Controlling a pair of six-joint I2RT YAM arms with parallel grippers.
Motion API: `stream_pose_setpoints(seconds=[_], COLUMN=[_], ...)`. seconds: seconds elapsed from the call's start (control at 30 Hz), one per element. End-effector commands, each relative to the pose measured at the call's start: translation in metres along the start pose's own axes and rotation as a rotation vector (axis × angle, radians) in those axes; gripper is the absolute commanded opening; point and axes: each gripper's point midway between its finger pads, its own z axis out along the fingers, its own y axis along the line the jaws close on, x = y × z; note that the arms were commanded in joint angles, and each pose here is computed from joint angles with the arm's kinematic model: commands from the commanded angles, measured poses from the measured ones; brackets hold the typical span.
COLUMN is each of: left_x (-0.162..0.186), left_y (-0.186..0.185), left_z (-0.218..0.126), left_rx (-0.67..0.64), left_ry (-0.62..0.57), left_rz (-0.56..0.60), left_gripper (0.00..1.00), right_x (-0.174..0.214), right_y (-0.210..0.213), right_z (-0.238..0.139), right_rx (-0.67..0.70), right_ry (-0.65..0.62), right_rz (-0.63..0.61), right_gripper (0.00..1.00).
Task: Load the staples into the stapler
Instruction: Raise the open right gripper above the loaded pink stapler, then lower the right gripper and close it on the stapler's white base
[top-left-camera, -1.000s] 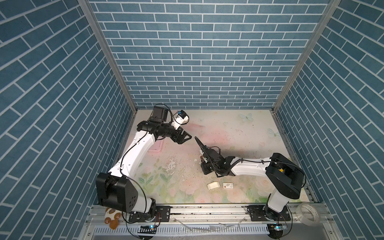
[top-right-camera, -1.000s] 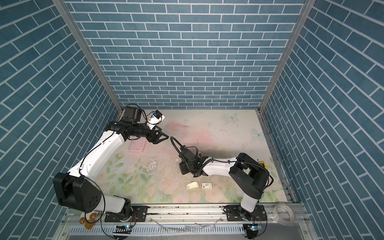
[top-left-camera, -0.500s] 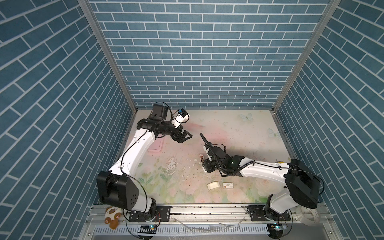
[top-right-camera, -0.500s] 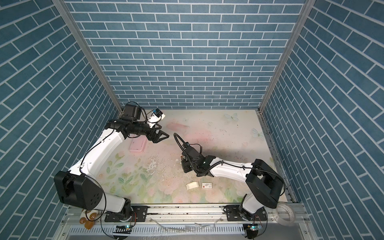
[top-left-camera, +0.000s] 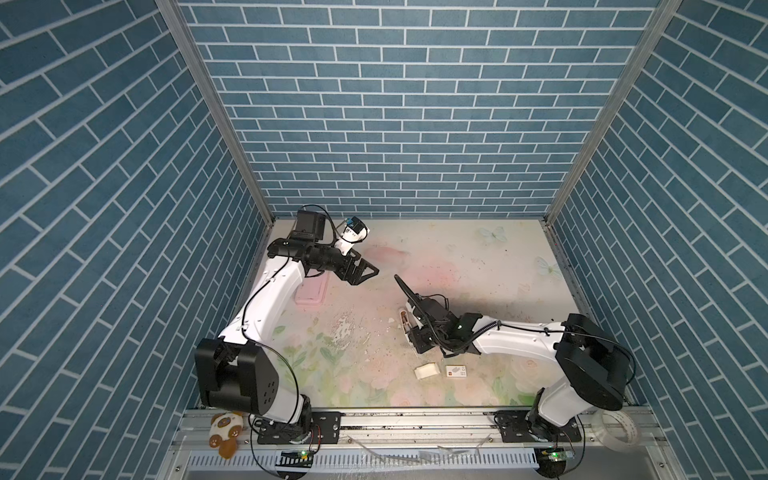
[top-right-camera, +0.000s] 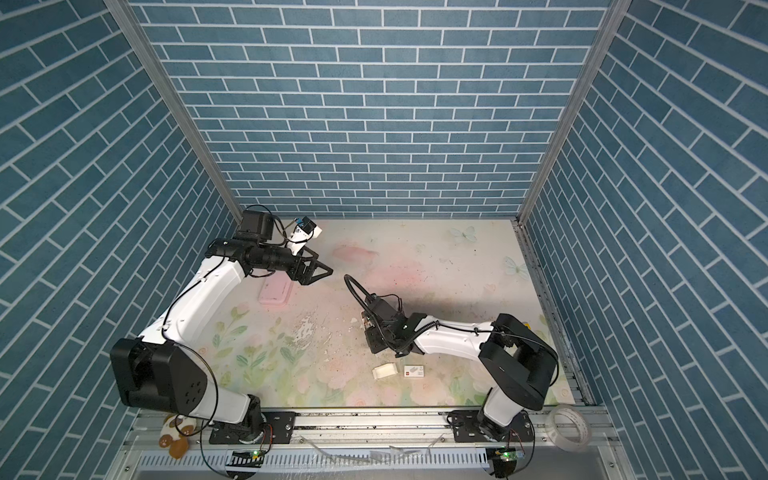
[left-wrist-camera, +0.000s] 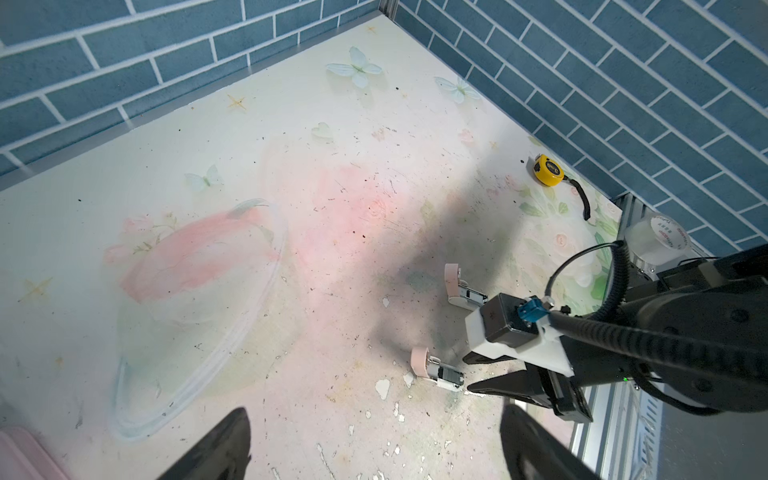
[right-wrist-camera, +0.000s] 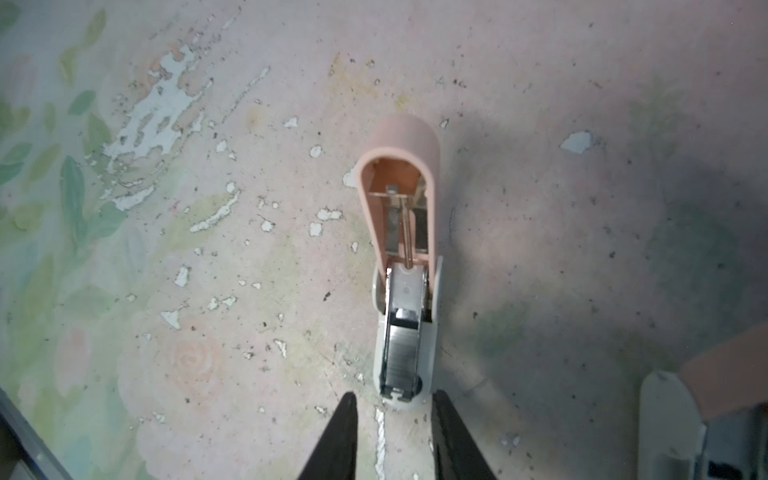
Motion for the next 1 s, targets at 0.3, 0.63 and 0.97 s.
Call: stream_pose_setpoints(seconds=[0.3, 0.63, 0.97], left_x=[0.004, 0.004, 0.006], left_y=[-0.006, -0.006, -0.008], left_z=[-0.01, -0.011, -0.018], left_rx=[0.003, 0.001, -0.015], left_ry=[0.001, 0.003, 0.008], left_rz=[-0.004, -0.001, 0.007], left_gripper=[0.95, 0.95, 0.95], right_x=[-0.008, -0.007, -0.01], right_y=[-0.004, -0.002, -0.001], right_z=[0.014, 0.023, 0.031], right_rx=[0.051, 0.043, 0.05], right_ry=[0.009, 0.034, 0.053], right_rz=[-0.064, -0.093, -0.165], right_gripper=[0.32, 0.32, 0.29])
